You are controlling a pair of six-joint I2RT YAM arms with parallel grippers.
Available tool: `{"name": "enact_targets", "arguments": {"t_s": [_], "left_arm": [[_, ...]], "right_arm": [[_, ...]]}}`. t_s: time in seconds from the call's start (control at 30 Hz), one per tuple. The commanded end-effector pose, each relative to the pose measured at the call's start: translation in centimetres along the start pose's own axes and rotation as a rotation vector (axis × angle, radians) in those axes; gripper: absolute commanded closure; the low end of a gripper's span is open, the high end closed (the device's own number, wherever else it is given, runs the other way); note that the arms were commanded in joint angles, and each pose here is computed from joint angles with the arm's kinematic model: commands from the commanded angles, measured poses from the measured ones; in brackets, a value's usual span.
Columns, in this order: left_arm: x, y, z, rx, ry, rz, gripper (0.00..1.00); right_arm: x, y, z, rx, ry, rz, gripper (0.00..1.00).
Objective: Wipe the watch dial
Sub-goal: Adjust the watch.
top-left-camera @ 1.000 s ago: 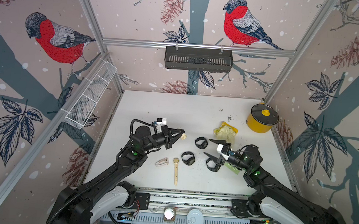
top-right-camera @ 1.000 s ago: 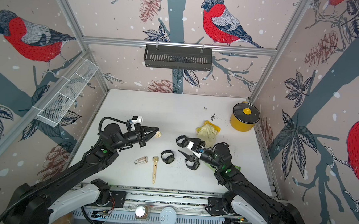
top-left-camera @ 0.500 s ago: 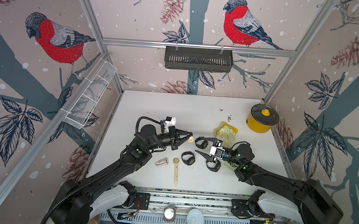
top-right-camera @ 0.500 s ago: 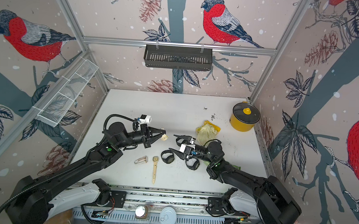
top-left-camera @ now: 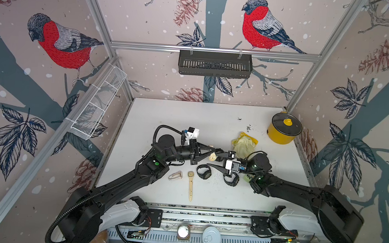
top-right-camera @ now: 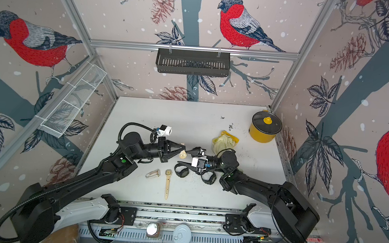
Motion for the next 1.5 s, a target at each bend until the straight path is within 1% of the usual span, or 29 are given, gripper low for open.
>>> {"name": "enact_targets", "arguments": {"t_s": [0.0, 0.2, 0.37, 0.43, 0.47, 0.5, 0.53, 0.57, 0.63, 0.67, 0.7, 0.87, 0.97, 1.1, 1.13, 1.2, 1.27, 1.37, 1.4, 1.47], "left_arm": [[0.1, -1.6, 0.3, -0.065, 0.015, 0.058, 1.00], [0.1, -1.3, 0.4, -0.061, 0.018, 0.052, 1.00], [0.1, -1.2, 0.4, -0.062, 0.017, 0.050, 1.00], [0.1, -1.2, 0.4, -0.065, 0.018, 0.052, 1.00], [0.1, -1.3, 0.4, -0.070, 0.019, 0.056, 0.90], [0.1, -1.4, 0.4, -0.084, 0.019, 0.065, 0.77], [0.2, -1.7, 0.5, -0.108, 0.019, 0.078, 0.62], [0.3, -1.9, 0.5, -0.135, 0.018, 0.086, 0.43], [0.5, -2.2, 0.3, -0.197, 0.005, 0.080, 0.13], [0.7, -2.3, 0.1, -0.239, -0.013, 0.059, 0.07], [0.8, -2.4, -0.1, -0.287, -0.027, 0.038, 0.04], [1.8, -2.7, -0.1, -0.607, -0.093, -0.050, 0.03], [2.3, -2.9, 0.7, -0.753, -0.089, -0.025, 0.03], [2.2, -3.2, 2.1, -0.869, -0.029, 0.074, 0.03], [2.0, -3.3, 2.5, -0.901, -0.003, 0.082, 0.04], [1.6, -3.1, 2.8, -0.952, 0.031, 0.055, 0.06], [1.4, -2.8, 2.9, -0.978, 0.047, 0.039, 0.10], [1.4, -2.9, 3.4, -0.990, 0.086, 0.085, 0.19], [1.4, -2.9, 3.5, -0.989, 0.085, 0.085, 0.18], [1.6, -3.1, 3.4, -1.013, 0.059, 0.068, 0.14]], "right_arm": [[-0.2, 0.1, -0.4, -0.006, -0.025, -0.039, 0.63], [-0.1, 0.1, -0.6, -0.027, -0.040, -0.042, 0.78], [0.0, -0.4, -0.8, -0.061, -0.048, -0.038, 0.93], [0.1, -0.6, -0.7, -0.077, -0.042, -0.037, 0.95], [0.1, -0.8, -0.7, -0.093, -0.034, -0.031, 0.95], [0.1, -1.1, -0.6, -0.118, -0.024, -0.024, 0.95], [0.1, -1.4, -0.4, -0.151, -0.010, -0.020, 0.96], [0.1, -1.6, -0.3, -0.183, 0.000, -0.019, 0.96], [0.3, -1.9, -0.3, -0.230, 0.010, -0.013, 0.96], [0.4, -1.8, -0.2, -0.254, 0.017, -0.012, 0.96], [0.7, -1.9, -0.6, -0.255, 0.013, -0.004, 0.96], [1.7, -1.7, -1.2, -0.262, 0.059, 0.005, 0.97], [2.2, -1.6, -1.6, -0.267, 0.080, -0.005, 0.96], [2.3, -1.0, -2.3, -0.293, 0.058, -0.066, 0.97], [2.2, -0.8, -2.5, -0.303, 0.050, -0.087, 0.97], [2.2, -0.5, -2.8, -0.310, 0.045, -0.128, 0.97], [2.1, -0.2, -2.9, -0.314, 0.050, -0.156, 0.97], [2.0, 0.0, -3.2, -0.316, 0.042, -0.189, 0.97], [2.0, 0.1, -3.3, -0.315, 0.037, -0.201, 0.96], [1.9, 0.3, -3.6, -0.310, 0.024, -0.225, 0.97]]}}
Point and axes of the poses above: each gripper's point midway between its finger pads, its own x axis back along the fingers, its own y axis along the line the jaws close on, z = x × y, the point moved 7 cm from there along x, back along the fingers, and after that the axes turned 4 degrees about x, right-handed, at the moved point
